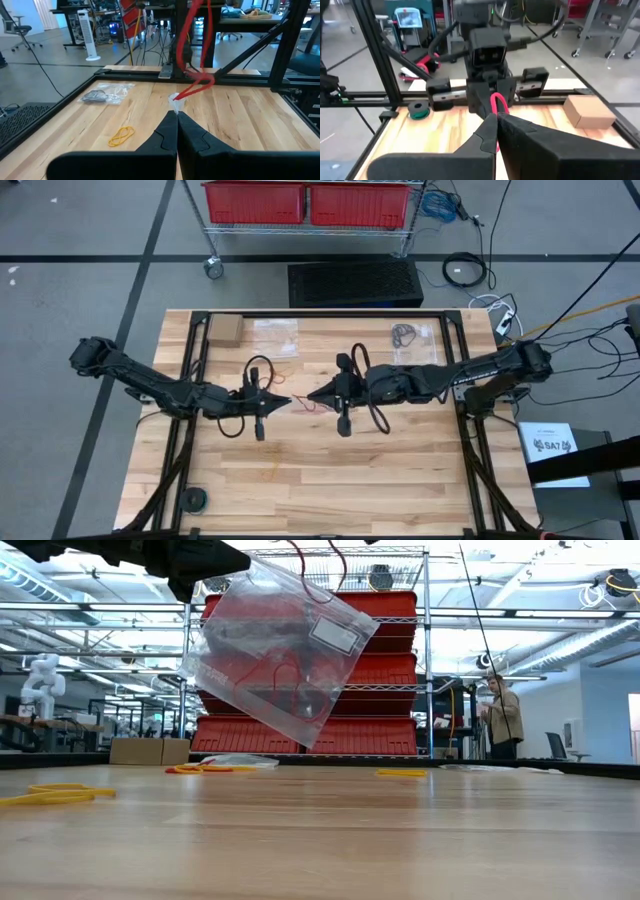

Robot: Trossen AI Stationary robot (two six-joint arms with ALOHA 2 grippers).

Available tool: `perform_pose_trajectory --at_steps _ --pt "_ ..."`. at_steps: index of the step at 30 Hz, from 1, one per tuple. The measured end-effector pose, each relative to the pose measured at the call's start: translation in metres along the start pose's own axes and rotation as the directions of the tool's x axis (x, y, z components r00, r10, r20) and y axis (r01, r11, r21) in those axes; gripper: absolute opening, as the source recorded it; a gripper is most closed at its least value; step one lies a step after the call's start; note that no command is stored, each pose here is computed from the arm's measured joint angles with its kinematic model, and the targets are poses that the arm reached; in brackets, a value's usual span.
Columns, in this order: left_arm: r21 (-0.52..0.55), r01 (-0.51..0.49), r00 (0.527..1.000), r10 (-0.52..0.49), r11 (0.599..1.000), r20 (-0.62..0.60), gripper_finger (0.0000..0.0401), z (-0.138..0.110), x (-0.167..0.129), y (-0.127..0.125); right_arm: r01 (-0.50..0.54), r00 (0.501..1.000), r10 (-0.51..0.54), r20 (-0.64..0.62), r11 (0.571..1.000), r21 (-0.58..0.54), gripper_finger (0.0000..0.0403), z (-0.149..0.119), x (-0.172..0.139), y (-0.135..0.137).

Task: Sort rubber bands
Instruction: Put the right red rubber band into the bottom right transparent zip lock bag

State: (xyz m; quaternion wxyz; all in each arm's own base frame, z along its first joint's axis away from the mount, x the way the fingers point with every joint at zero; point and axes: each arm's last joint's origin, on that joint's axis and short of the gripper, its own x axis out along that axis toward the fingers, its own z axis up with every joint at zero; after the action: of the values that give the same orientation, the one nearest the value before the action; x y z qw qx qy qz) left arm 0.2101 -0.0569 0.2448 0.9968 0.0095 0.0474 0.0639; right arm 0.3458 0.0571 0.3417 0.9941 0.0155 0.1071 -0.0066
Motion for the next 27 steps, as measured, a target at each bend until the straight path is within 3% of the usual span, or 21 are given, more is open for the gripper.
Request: perform_pose_trajectory --at_steps 17,27 --pt "0.000 0.001 1.000 -0.001 1.000 0.000 0.0000 0.000 0.000 0.000 0.007 0.997 -0.005 -0.082 1.000 0.026 0.0000 -0.022 0.022 0.003" --pt "0.001 0.008 1.000 -0.008 1.000 -0.001 0.0000 0.000 -0.001 -0.001 0.070 0.989 -0.070 -0.132 0.998 -0.006 0.0000 -0.023 0.014 -0.001"
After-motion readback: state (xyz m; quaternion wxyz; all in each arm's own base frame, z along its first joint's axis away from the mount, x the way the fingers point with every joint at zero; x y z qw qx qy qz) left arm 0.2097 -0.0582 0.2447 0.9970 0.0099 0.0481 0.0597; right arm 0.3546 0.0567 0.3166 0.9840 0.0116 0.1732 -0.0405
